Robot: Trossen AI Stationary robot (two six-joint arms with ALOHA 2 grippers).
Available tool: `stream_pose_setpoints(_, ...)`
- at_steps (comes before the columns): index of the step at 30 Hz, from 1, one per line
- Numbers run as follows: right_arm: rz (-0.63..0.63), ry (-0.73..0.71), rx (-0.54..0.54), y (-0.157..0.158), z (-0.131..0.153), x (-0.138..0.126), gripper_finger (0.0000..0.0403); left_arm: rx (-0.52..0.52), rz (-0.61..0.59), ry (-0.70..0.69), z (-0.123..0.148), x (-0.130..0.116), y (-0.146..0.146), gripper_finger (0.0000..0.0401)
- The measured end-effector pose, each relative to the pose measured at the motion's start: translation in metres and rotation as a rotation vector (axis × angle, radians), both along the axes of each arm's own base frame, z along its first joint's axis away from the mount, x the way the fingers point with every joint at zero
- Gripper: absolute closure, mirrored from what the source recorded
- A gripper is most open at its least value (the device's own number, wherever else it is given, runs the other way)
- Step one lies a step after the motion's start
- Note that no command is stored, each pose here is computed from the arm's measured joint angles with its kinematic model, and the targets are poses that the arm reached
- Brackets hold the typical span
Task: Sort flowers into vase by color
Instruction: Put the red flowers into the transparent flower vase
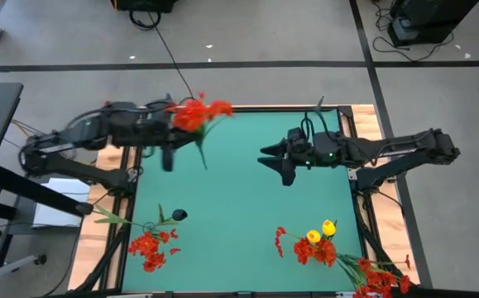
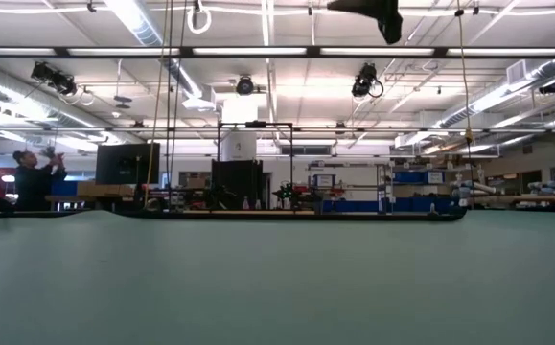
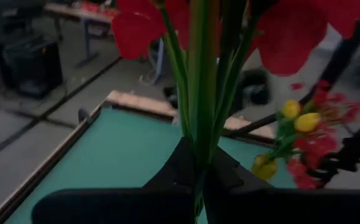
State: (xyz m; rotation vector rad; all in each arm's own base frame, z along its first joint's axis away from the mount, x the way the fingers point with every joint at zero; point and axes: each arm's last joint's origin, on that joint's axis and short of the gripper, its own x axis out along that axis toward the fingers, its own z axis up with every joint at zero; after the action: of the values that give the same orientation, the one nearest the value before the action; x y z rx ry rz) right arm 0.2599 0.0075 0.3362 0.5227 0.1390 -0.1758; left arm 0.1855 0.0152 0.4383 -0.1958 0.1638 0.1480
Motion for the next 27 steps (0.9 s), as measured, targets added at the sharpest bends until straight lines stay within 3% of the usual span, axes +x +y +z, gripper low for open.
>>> stream_pose_setpoints(9,-0.105,-0.011,0.014,-0.011,-0.016,0.022,0.0188,0.038,-0.094,-0.016,-0.005,-0.073,-0.016,0.0392)
stream_pose_setpoints(15,-0.127,-0.057,0.087,-0.014,-0.025,0.038,0.0188,0.098,-0.311,-0.036,-0.018,-0.107,-0.023,0.0392)
stream_pose_setpoints(17,-0.138,-0.046,0.113,-0.014,-0.031,0.043,0.0188,0.112,-0.334,-0.052,-0.023,-0.115,-0.024,0.0388)
stream_pose_setpoints(22,-0.183,-0.028,0.246,-0.014,-0.046,0.054,0.0188,0.163,-0.34,-0.062,-0.043,-0.136,-0.022,0.0388)
stream_pose_setpoints(27,-0.22,-0.001,0.386,-0.014,-0.063,0.064,0.0188,0.149,-0.407,-0.066,-0.064,-0.147,-0.023,0.0388)
